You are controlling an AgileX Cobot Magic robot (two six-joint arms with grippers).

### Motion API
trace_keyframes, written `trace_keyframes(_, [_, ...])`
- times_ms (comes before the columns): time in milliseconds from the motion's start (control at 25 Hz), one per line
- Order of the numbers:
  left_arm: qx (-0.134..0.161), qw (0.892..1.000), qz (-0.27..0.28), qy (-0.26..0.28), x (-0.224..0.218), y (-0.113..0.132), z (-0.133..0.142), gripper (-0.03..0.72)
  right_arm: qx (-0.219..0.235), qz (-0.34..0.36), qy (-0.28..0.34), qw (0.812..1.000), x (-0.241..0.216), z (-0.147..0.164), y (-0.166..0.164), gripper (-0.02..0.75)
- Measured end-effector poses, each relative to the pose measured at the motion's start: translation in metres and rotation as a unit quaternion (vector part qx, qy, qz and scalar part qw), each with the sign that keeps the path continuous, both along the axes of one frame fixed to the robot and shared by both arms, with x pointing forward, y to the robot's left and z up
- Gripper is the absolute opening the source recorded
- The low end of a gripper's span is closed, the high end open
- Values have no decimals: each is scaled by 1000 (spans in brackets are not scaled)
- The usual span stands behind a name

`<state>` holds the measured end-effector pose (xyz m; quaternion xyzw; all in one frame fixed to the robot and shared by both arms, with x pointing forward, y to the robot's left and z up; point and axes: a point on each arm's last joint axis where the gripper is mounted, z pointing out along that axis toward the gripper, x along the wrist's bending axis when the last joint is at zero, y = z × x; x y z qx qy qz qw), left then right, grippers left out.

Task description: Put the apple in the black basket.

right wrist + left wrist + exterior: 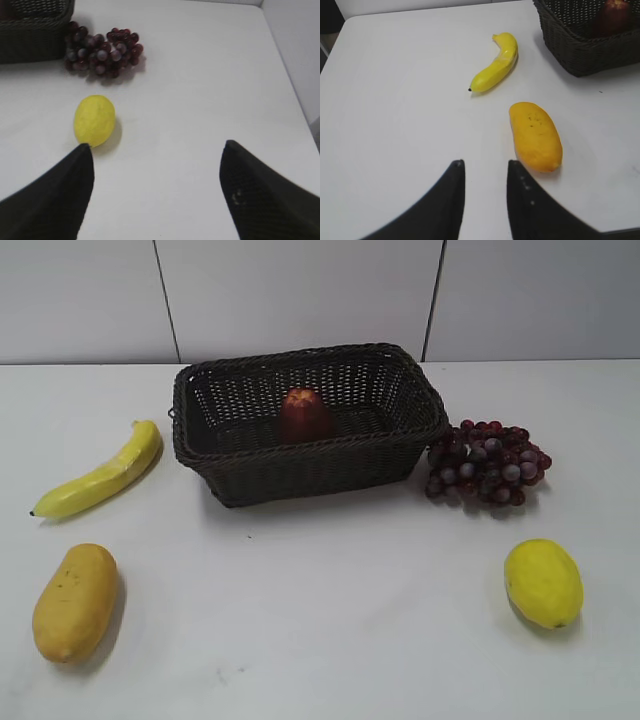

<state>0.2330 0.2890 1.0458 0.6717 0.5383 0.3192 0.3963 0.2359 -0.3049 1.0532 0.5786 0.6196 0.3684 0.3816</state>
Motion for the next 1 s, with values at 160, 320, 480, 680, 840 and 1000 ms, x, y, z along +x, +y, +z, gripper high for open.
trace_keyframes(160, [0,1000,0,0,0,0,0,223,0,-38,-2,999,-1,0,0,591])
trace_keyframes(320, [0,1000,0,0,0,0,0,223,0,-43,-2,999,-1,0,0,591])
trace_keyframes(480, [0,1000,0,0,0,0,0,223,0,-43,-3,999,-1,0,0,591])
trace_keyframes(680, [0,1000,0,0,0,0,0,223,0,-43,-3,999,-1,0,0,591])
trace_keyframes(840, [0,1000,0,0,0,0,0,223,0,-43,-3,999,-1,0,0,591])
trace_keyframes(1000, [0,1000,0,0,0,0,0,223,0,-43,-3,999,-1,0,0,591])
